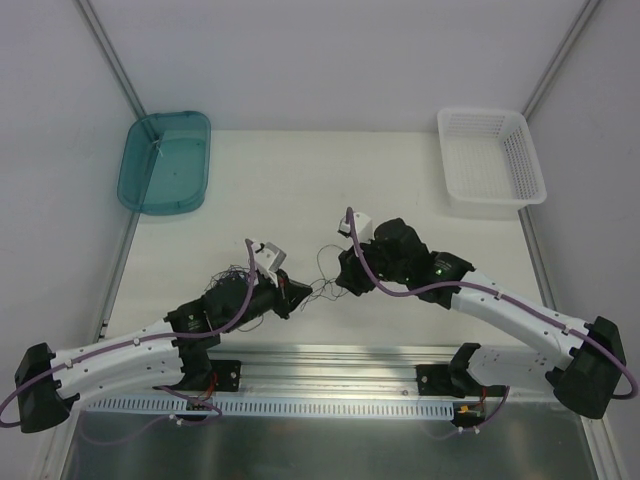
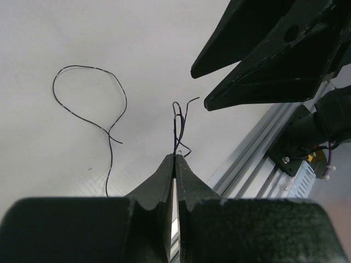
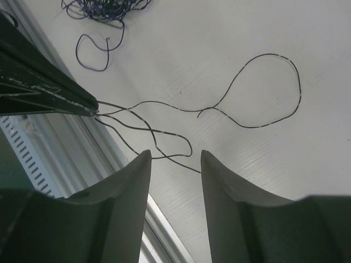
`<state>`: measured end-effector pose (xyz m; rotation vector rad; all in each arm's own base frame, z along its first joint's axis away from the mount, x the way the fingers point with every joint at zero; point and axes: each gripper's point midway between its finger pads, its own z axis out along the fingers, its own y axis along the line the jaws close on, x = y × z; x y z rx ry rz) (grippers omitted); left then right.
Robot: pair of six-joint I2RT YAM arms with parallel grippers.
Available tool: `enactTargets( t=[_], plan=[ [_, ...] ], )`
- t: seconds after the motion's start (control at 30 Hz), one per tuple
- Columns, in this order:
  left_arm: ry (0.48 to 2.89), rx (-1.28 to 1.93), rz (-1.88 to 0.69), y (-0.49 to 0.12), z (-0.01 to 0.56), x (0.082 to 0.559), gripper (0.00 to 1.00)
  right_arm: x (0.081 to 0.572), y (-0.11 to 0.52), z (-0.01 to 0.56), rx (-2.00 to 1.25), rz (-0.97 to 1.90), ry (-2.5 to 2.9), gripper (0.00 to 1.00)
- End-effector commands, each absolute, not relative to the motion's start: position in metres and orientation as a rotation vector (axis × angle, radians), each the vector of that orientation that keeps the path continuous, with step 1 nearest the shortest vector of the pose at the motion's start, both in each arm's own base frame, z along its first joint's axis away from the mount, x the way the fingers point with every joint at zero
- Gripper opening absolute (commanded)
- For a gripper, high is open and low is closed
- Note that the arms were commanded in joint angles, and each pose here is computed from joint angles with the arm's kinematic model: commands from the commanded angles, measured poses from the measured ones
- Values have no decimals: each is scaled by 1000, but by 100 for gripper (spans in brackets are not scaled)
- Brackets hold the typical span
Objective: Untangle the cables
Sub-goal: Untie the cable.
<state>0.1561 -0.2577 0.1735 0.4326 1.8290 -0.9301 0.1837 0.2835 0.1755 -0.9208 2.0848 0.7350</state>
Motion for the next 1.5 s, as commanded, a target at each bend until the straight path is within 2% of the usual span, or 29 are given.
enactTargets(
  t=[0.0,0.53,0.6,0.63,0.7,0.73,0.8,0.97,1.2,1.47],
  plan=[
    [1738,528,-1017,-272,203,146,0,176,286,179,-1114,766,1991,45],
    [1718,572,-1041,-277,212,141,0,172,290,138,-1207,818,2044,42],
    [1715,574,-1040,-276,213,141,0,173,294,137,-1204,830,2039,36],
    [1716,573,-1036,-276,212,142,0,173,294,137,-1203,834,2038,27],
    [1718,566,-1028,-275,212,143,0,175,295,137,-1191,829,2036,18],
    [1723,559,-1022,-274,211,144,0,178,293,137,-1175,807,2038,7],
    [1743,496,-973,-266,207,152,0,179,287,141,-1153,784,2024,1],
    [1795,232,-820,-233,197,179,0,187,260,140,-1044,676,2034,1],
    [1774,-9,-773,-198,196,189,0,198,228,138,-825,591,2052,1],
    [1862,-166,-664,-174,166,193,0,206,201,174,-576,539,1965,1]
  ],
)
